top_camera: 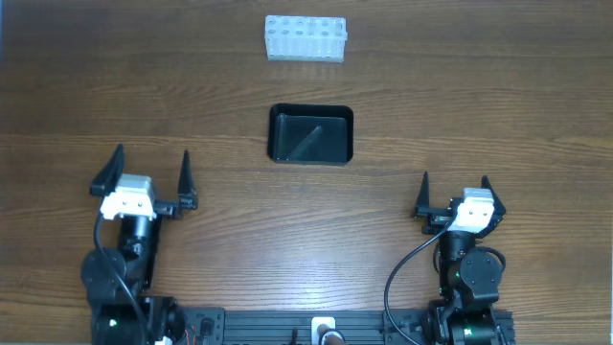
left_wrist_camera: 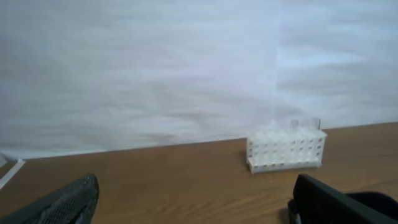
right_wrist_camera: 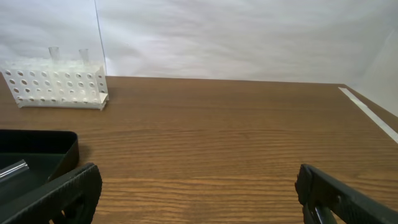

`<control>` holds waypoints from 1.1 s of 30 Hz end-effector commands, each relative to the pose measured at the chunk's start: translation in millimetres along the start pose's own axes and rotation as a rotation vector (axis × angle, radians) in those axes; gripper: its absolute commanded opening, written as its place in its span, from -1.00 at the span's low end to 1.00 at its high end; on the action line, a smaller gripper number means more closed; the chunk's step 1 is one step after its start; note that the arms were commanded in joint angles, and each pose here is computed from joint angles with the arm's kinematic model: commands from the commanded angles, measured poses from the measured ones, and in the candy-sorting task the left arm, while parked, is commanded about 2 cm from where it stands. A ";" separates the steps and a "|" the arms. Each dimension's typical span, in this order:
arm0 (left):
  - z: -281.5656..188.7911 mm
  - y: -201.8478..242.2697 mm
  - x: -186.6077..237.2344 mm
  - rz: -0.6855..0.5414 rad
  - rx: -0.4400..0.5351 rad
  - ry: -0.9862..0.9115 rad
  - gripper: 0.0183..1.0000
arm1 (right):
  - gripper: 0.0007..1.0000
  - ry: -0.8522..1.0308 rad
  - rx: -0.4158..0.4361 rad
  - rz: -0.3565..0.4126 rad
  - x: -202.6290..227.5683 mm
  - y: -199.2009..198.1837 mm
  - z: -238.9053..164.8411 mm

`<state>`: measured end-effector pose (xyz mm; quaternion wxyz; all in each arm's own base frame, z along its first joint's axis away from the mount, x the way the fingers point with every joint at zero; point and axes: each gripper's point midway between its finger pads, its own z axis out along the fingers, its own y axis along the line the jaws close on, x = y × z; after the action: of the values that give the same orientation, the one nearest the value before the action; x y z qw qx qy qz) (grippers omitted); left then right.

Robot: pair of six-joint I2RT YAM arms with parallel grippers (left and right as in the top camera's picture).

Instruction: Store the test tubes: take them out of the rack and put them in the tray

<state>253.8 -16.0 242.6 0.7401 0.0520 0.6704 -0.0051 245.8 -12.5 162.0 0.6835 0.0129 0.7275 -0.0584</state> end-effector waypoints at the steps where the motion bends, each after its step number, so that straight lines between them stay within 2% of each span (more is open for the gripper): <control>1: -6.4 -2.8 25.4 0.009 0.009 0.025 1.00 | 0.98 0.008 0.000 -0.004 3.4 -0.1 0.4; 11: -16.5 -7.7 84.1 -0.002 0.021 0.168 1.00 | 0.99 0.008 0.000 -0.004 3.4 -0.1 0.4; 33: -16.3 -7.1 83.0 -0.005 0.018 0.164 1.00 | 0.98 0.008 0.000 -0.004 3.4 -0.1 0.4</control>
<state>245.8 -16.9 158.4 0.6809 0.0547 0.7302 -0.0107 245.8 -12.5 161.9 0.6834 0.0130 0.7276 -0.0583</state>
